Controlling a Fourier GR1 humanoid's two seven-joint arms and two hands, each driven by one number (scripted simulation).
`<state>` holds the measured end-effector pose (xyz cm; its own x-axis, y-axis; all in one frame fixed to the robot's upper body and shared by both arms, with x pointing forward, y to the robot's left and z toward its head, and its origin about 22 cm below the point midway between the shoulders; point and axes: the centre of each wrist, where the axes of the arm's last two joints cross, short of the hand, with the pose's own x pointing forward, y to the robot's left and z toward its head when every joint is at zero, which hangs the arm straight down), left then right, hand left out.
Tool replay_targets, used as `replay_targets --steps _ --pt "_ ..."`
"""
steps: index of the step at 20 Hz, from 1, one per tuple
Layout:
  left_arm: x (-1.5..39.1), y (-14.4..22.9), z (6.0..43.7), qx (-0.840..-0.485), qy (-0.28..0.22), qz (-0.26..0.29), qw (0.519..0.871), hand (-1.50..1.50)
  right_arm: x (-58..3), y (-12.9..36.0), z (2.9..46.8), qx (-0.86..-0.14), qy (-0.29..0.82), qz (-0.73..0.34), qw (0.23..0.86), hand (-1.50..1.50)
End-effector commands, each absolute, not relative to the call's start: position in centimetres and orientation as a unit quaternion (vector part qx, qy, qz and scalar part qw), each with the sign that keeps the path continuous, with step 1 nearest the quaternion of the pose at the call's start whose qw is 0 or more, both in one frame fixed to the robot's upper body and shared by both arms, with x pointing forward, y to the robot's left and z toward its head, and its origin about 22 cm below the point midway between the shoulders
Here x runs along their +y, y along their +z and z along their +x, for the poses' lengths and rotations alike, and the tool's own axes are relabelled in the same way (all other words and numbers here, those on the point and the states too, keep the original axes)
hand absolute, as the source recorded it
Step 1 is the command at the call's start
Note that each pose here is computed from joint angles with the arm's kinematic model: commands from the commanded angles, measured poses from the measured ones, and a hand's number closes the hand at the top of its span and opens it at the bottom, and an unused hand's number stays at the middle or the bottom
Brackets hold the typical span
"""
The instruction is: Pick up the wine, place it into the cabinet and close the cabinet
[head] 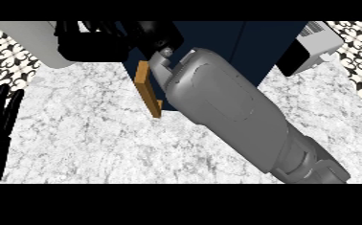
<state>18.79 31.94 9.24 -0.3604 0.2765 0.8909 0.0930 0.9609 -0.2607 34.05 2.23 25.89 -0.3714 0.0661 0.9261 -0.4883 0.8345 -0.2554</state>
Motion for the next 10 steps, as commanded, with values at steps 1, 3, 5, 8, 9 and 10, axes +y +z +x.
replay_targets --steps 1,3,5,8,9,10 --pt "31.8 9.5 19.4 -0.825 0.081 -0.103 0.550 -1.50 -0.6 24.7 37.9 -0.784 0.226 0.097 0.571 1.50" --pt "32.6 10.2 19.5 -0.827 0.085 -0.105 0.546 -1.50 -2.2 25.6 38.9 -0.787 0.227 0.090 0.567 1.50" --pt "31.5 9.3 19.6 -0.822 0.085 -0.109 0.552 -1.50 -1.8 23.2 39.3 -0.788 0.229 0.065 0.568 1.50" --pt "31.5 9.7 18.3 -0.820 0.073 -0.123 0.555 -1.50 -2.4 23.0 39.6 -0.790 0.240 0.048 0.563 1.50" --pt "31.6 9.0 18.7 -0.820 0.084 -0.116 0.554 -1.50 -4.0 23.1 40.3 -0.793 0.242 0.031 0.558 1.50" --pt "31.7 9.6 19.3 -0.820 0.081 -0.117 0.555 -1.50 -3.3 22.5 40.1 -0.794 0.248 0.035 0.554 1.50"
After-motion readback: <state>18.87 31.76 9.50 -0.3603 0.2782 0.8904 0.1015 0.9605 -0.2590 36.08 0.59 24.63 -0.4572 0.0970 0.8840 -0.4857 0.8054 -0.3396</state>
